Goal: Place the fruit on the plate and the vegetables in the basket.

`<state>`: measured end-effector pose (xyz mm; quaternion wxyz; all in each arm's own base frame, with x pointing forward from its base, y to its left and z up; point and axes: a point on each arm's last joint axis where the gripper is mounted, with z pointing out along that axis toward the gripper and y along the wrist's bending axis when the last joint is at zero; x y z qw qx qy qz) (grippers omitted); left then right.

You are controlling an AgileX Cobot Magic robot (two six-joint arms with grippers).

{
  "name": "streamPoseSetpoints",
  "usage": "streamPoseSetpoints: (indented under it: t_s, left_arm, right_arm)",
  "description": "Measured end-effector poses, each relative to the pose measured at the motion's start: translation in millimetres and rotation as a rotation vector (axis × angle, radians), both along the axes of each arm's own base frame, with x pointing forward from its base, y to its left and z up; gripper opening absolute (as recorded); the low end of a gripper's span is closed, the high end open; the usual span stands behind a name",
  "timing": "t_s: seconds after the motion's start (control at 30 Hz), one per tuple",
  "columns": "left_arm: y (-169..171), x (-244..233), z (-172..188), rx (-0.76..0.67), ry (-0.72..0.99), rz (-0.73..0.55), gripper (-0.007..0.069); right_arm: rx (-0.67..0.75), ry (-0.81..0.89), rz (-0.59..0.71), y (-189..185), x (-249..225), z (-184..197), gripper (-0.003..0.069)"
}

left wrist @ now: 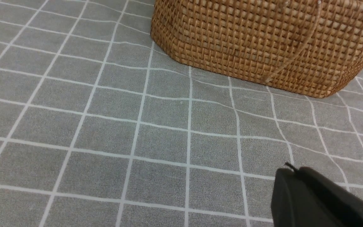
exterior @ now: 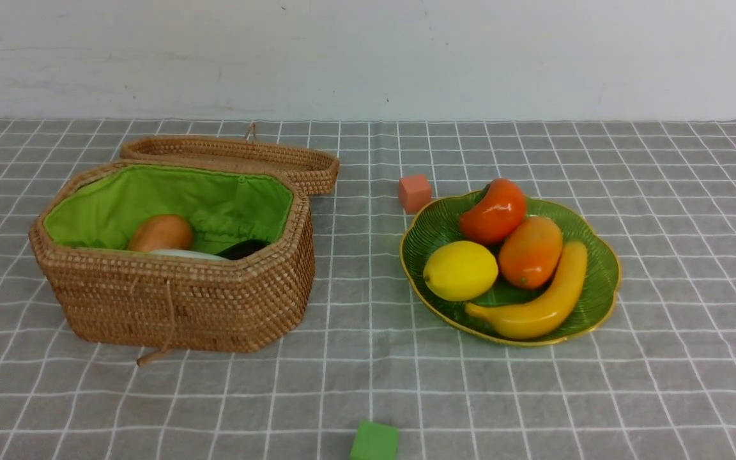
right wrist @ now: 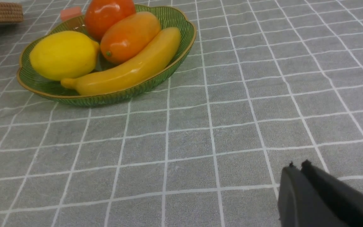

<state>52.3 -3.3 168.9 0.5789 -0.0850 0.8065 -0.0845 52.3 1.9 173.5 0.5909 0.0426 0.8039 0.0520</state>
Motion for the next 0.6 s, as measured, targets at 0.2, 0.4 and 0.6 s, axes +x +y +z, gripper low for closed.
streamPoseSetpoints:
  t_s: [0.2, 0.4, 0.6]
  left_arm:
    - [0.0, 0.0, 0.0, 0.0, 0.0, 0.0, -0.0008]
    - [0.0, 0.0, 0.0, 0.0, 0.0, 0.0, -0.0003]
    - [0.0, 0.0, 0.0, -0.001, 0.0, 0.0, 0.0001]
  right_arm:
    - [0.0, 0.0, 0.0, 0.0, 0.0, 0.0, 0.0031]
    - [0.0, 0.0, 0.0, 0.0, 0.0, 0.0, 0.0034]
    - [0.0, 0.0, 0.0, 0.0, 0.0, 0.0, 0.0034]
